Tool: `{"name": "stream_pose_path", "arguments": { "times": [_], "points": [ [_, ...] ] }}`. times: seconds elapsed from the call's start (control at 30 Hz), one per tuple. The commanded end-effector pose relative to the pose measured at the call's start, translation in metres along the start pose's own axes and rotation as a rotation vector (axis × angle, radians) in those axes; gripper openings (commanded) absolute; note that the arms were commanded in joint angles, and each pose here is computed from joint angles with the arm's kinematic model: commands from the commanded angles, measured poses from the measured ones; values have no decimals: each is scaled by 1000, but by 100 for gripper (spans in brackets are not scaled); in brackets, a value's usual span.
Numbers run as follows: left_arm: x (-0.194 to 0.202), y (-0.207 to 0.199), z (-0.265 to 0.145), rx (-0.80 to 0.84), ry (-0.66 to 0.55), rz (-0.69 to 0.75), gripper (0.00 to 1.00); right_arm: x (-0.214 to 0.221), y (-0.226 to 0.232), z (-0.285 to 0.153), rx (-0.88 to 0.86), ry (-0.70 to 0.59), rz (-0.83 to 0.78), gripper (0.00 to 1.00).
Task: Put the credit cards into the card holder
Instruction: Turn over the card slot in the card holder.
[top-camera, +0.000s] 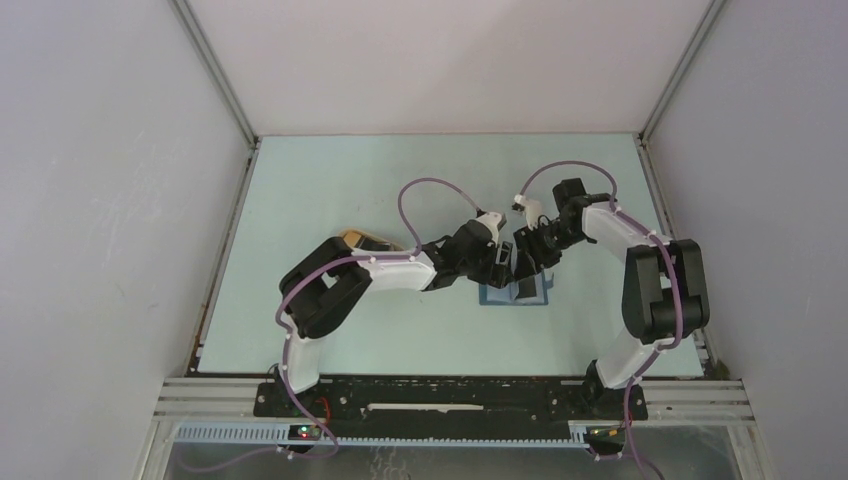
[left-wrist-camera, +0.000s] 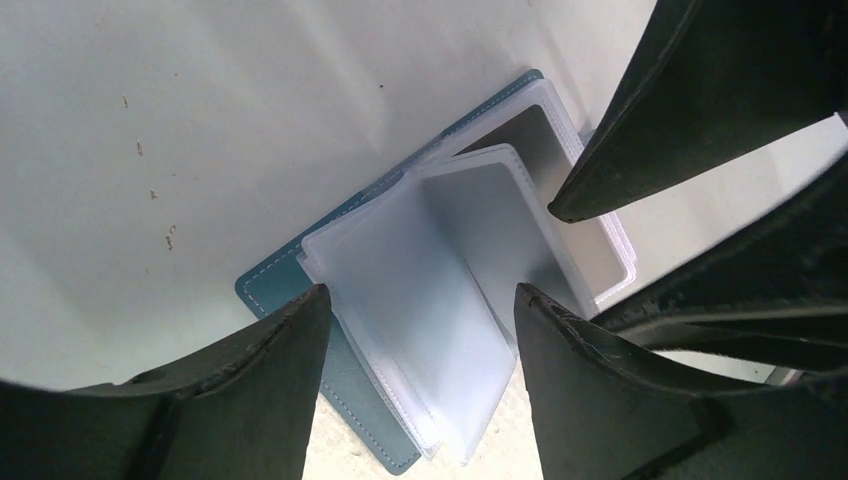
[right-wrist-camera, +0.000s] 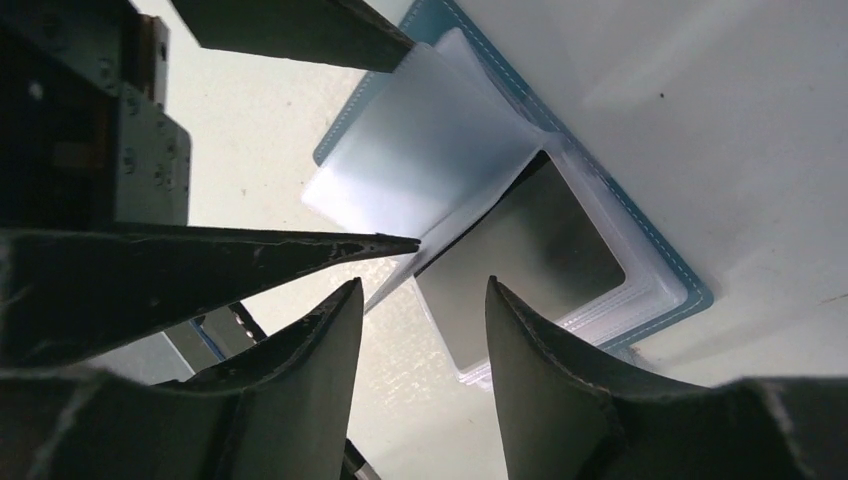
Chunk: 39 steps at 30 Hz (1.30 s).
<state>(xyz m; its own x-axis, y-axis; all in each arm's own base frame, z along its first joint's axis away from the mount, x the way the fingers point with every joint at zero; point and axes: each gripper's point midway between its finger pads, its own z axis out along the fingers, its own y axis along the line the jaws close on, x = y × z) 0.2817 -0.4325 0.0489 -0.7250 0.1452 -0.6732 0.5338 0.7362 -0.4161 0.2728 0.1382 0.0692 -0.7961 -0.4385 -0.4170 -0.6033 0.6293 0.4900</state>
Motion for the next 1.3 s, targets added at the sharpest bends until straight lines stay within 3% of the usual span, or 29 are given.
{"name": "stream_pose_path", "arguments": {
  "times": [0.0, 0.17, 0.27, 0.43, 0.53, 0.67, 0.93, 1.07, 1.27],
  "points": [
    [-24, -13, 2, 48, -54, -17, 73, -12, -13, -2, 68, -9, 19, 55],
    [-23, -9, 3, 41, -54, -23, 73, -11, -24, -8, 108, -7, 51, 32],
    [-21, -6, 3, 37, -51, -35, 71, -7, -29, -10, 112, 2, 75, 24],
    [-19, -3, 2, 40, -51, -53, 59, -5, -29, -8, 76, 19, 109, 6],
    [-14, 2, 3, 30, -42, -63, 54, -2, -34, -9, 94, 30, 122, 2],
    [-6, 10, 4, 13, -30, -81, 46, 1, -46, -15, 147, 36, 132, 10],
    [-7, 21, -23, -27, -81, -71, 45, -2, -56, -19, 252, 41, 81, 24],
    [-18, 10, -40, 34, -147, -59, 43, -5, -60, -22, 334, 49, 27, 33],
    [-29, -16, -46, 156, -187, -51, 38, -12, -61, -25, 431, 45, -61, 37]
  ]
}}
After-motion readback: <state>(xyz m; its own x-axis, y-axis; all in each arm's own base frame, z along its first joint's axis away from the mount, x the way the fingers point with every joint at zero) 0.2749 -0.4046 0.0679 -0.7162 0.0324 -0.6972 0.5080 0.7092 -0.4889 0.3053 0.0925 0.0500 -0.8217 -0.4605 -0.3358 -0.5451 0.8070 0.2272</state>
